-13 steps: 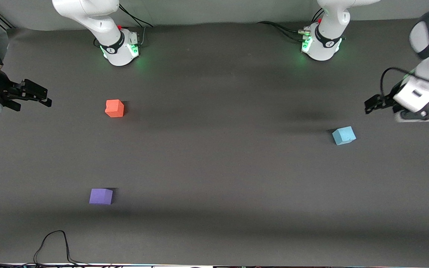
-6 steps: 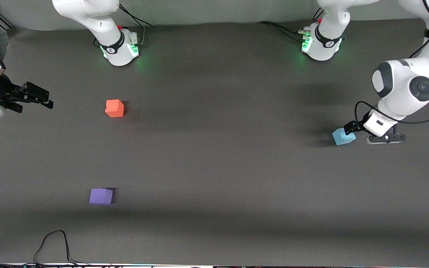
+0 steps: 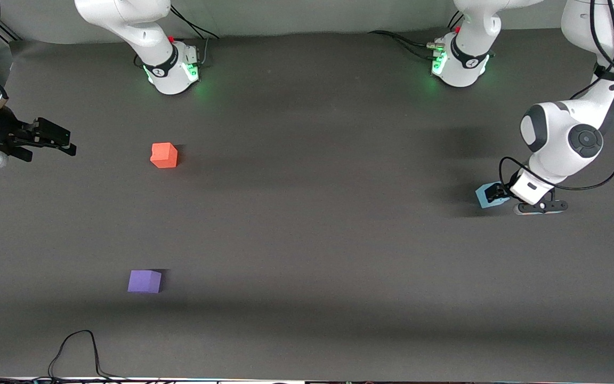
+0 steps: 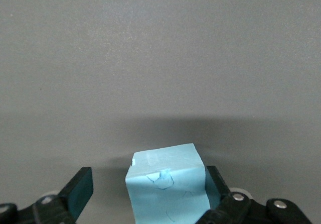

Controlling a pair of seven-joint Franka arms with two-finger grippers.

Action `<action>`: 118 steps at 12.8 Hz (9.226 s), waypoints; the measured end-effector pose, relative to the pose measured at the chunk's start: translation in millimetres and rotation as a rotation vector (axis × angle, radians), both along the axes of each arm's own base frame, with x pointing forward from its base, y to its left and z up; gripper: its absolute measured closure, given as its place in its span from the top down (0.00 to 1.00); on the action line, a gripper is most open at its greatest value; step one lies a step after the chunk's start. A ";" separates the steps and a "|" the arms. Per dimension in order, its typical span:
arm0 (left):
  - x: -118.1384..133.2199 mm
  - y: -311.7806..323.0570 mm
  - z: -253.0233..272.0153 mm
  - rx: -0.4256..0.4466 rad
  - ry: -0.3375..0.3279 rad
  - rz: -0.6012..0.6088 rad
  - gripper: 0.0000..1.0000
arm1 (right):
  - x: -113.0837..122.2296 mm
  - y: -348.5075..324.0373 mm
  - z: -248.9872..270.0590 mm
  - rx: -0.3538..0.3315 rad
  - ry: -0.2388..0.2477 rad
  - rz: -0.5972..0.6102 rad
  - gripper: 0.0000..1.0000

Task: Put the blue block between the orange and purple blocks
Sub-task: 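Close the left gripper on the light blue block, then carry the blue block with the left gripper toward the table middle, then set the blue block down, open and raise the left gripper, then lower the right gripper over the blue block and close it, then carry the blue block with the right gripper toward the orange block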

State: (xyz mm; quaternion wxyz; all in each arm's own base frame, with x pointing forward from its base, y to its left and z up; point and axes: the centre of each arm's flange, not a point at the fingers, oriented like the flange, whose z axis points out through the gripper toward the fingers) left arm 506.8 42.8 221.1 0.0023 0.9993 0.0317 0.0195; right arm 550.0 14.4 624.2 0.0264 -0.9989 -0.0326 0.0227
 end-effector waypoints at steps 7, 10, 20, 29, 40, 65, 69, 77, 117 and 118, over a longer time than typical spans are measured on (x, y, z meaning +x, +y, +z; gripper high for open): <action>-4.3 -17.6 -19.7 -0.006 0.044 0.020 1.00 | 1.7 1.9 -3.2 0.000 0.006 0.003 1.00; -6.8 -15.5 -21.9 -0.007 0.070 0.024 0.94 | 2.1 2.5 -4.3 -0.001 0.008 0.004 1.00; 9.1 -10.2 0.9 -0.007 0.130 0.033 0.59 | 10.1 11.3 -24.8 -0.002 0.016 0.017 1.00; 84.3 -209.3 264.9 0.013 0.084 0.019 0.59 | 53.9 -11.9 -19.7 -0.018 -0.060 -0.028 1.00; -13.5 -626.2 99.5 -0.090 -0.028 0.020 0.59 | 73.5 -1.6 -46.2 -0.020 -0.027 -0.012 1.00; 107.9 -265.2 322.1 -0.109 0.145 0.084 1.00 | 62.2 135.4 -68.5 0.028 0.059 -0.075 1.00; 86.0 -144.5 344.5 -0.040 0.127 0.005 1.00 | 16.5 267.0 -51.6 0.049 0.060 -0.142 1.00; 62.0 -46.7 369.0 -0.004 0.065 -0.039 1.00 | -37.0 415.8 -99.4 0.074 0.030 -0.164 1.00; 37.7 -53.5 395.2 0.000 0.069 -0.147 1.00 | -9.5 406.3 -138.0 0.083 -0.150 -0.032 0.59; 38.2 -54.5 394.3 0.000 0.070 -0.149 1.00 | -10.5 399.1 -119.2 0.082 -0.147 -0.036 0.59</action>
